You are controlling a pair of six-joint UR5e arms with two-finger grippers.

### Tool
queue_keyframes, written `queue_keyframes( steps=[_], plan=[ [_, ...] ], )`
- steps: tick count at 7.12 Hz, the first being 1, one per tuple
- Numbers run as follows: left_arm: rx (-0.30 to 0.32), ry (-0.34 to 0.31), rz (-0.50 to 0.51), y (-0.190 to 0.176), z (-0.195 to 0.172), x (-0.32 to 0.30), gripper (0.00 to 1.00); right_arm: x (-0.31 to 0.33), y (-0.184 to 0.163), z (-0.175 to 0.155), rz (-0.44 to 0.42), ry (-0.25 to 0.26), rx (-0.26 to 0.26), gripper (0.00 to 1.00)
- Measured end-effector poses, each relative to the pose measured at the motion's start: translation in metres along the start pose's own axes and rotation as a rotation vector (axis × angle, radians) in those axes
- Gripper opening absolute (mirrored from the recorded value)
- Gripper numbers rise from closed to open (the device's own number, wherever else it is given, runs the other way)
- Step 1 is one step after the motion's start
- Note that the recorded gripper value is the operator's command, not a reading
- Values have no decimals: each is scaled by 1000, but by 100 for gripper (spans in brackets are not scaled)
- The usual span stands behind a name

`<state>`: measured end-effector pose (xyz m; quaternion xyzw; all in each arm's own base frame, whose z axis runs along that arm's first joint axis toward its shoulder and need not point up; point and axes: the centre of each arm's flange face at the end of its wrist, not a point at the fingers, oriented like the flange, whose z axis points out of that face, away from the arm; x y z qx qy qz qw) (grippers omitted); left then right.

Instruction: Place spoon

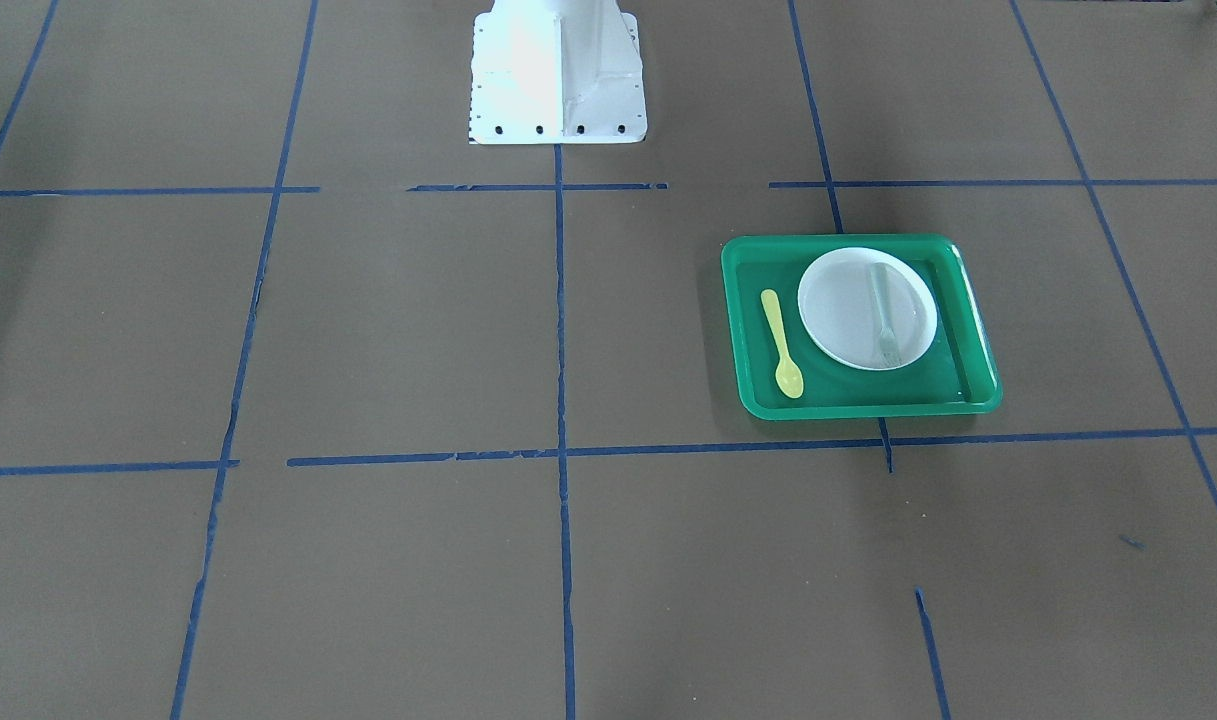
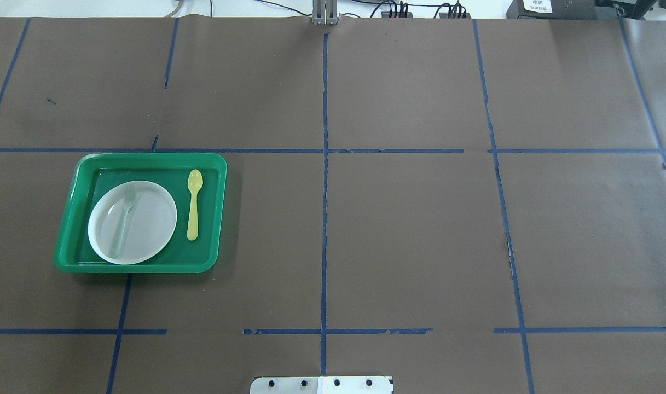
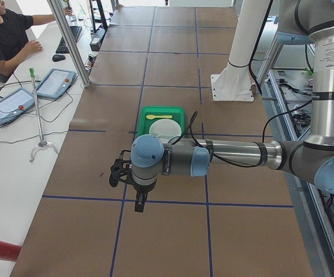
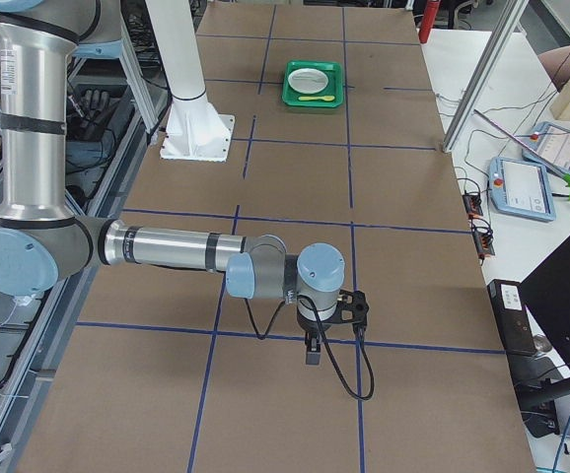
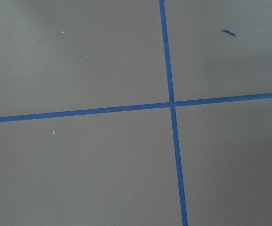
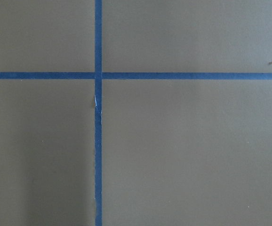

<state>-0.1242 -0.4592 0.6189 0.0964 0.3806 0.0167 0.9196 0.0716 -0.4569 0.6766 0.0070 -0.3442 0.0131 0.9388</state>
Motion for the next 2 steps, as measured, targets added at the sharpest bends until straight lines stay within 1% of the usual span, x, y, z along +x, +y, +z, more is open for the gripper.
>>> queue_keyframes(
  steps=[2],
  plan=[
    [7, -1, 7, -5, -3, 2, 100, 0, 0, 0, 0, 0, 0, 100]
  ],
)
